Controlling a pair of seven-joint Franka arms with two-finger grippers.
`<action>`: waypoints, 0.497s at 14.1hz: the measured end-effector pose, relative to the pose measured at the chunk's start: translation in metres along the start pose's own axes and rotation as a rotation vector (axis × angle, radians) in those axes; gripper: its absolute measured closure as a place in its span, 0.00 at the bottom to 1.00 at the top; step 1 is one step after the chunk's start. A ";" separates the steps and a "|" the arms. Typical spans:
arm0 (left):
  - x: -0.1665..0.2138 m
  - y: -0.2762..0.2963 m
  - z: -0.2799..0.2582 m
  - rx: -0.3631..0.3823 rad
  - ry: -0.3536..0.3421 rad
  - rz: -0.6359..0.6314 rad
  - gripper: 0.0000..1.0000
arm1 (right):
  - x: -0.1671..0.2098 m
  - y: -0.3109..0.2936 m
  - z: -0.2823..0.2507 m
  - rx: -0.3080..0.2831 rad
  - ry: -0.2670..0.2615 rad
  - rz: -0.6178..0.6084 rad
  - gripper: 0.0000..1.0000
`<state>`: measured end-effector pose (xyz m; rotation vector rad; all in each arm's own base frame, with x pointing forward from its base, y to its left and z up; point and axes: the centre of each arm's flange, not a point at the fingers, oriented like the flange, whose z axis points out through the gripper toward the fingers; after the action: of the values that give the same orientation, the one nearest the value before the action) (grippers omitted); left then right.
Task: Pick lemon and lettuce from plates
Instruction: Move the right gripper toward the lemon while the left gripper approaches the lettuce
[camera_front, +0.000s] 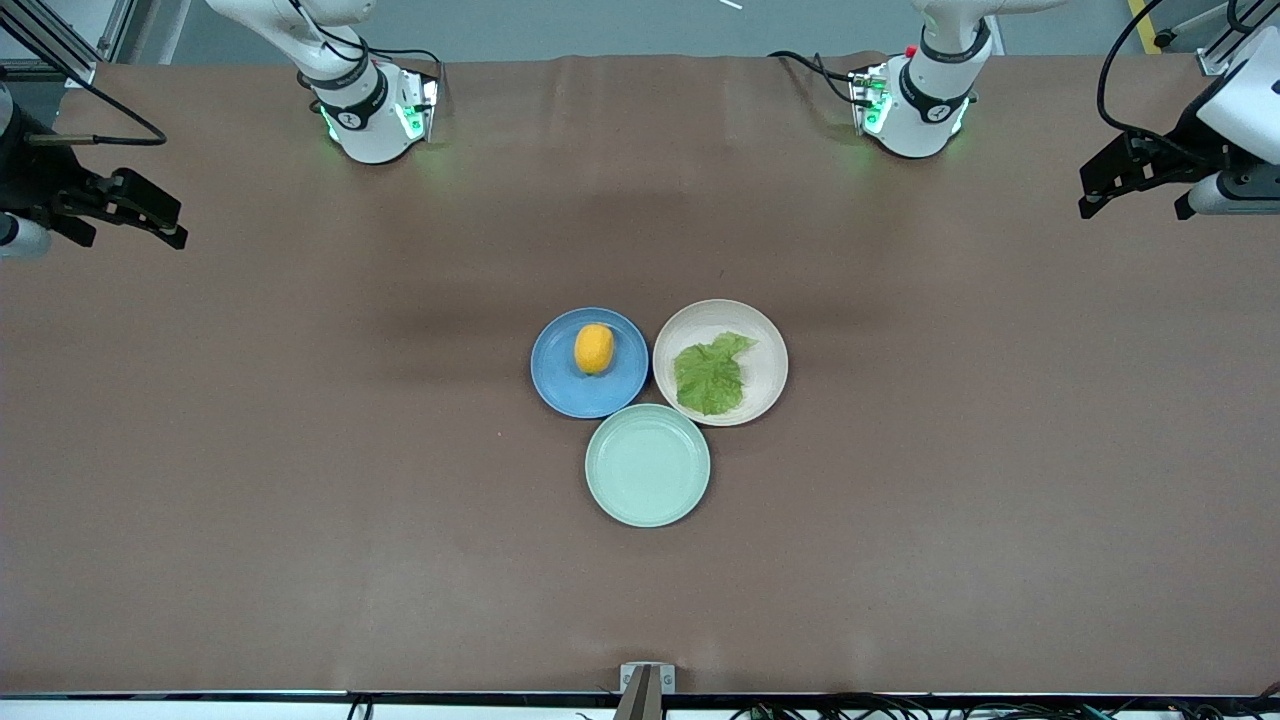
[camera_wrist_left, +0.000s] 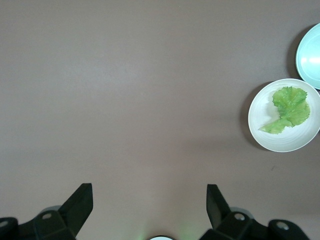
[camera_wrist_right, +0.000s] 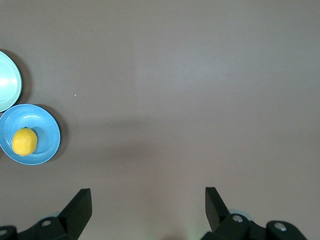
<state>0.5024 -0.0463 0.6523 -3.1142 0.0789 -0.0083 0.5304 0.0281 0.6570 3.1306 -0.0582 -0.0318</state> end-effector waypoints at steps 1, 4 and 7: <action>0.000 0.000 0.000 0.000 0.000 0.000 0.00 | 0.000 0.000 0.000 0.000 0.001 0.000 0.00; 0.000 0.000 -0.003 0.000 0.007 0.001 0.00 | 0.000 0.000 -0.001 0.000 0.002 0.000 0.00; 0.000 0.000 -0.008 -0.001 0.017 0.000 0.00 | 0.000 0.000 -0.002 0.000 0.005 0.000 0.00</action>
<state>0.5028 -0.0464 0.6603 -3.1151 0.0791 -0.0346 0.5303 0.0281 0.6590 3.1309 -0.0582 -0.0238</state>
